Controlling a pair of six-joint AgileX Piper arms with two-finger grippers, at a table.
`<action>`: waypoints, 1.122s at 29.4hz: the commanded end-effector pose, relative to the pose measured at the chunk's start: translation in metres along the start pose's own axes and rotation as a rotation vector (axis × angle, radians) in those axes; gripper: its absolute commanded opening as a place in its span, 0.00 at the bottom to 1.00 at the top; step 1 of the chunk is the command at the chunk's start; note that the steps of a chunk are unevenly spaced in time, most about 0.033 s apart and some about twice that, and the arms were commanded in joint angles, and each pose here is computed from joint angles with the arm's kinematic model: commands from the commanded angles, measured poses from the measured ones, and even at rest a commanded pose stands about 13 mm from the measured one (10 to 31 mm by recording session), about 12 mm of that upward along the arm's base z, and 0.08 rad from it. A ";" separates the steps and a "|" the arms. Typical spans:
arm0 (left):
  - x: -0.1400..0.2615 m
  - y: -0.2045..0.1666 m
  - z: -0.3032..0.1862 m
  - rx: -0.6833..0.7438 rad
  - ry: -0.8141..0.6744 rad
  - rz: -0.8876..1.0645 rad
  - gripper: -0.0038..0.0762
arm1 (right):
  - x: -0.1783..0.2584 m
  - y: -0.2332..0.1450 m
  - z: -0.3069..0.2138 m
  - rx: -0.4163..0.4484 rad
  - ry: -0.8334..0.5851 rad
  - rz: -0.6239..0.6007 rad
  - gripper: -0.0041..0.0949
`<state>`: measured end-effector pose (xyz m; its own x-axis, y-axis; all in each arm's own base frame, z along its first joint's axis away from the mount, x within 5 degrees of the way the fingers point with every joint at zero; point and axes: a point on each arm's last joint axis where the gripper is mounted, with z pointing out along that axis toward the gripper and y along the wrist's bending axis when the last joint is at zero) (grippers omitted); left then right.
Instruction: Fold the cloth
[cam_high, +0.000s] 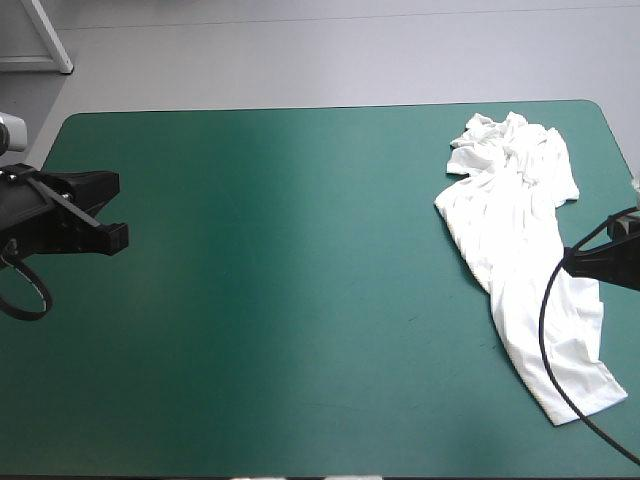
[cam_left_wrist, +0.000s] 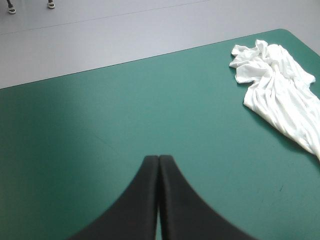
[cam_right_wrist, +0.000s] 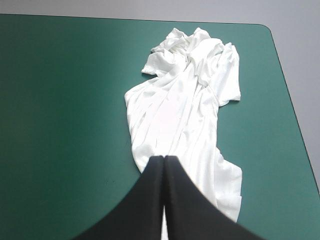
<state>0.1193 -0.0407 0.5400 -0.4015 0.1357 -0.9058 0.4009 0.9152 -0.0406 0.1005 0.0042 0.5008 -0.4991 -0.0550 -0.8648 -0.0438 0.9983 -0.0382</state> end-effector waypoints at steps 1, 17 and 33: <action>0.000 -0.005 -0.007 0.027 -0.005 -0.004 0.04 | -0.009 -0.005 -0.005 0.048 -0.089 0.042 0.02; -0.001 -0.003 -0.001 0.028 0.010 -0.008 0.04 | -0.022 -0.004 0.046 0.084 0.026 0.058 0.49; -0.003 0.000 0.009 0.030 0.034 -0.015 0.04 | -0.057 -0.011 0.216 0.041 0.347 0.169 0.56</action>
<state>0.1358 -0.0430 0.5347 -0.4373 0.1407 -0.8882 0.3991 0.9155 -0.0515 0.2958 0.0124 0.4478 -0.7684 0.0617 -0.6370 0.0676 0.9976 0.0150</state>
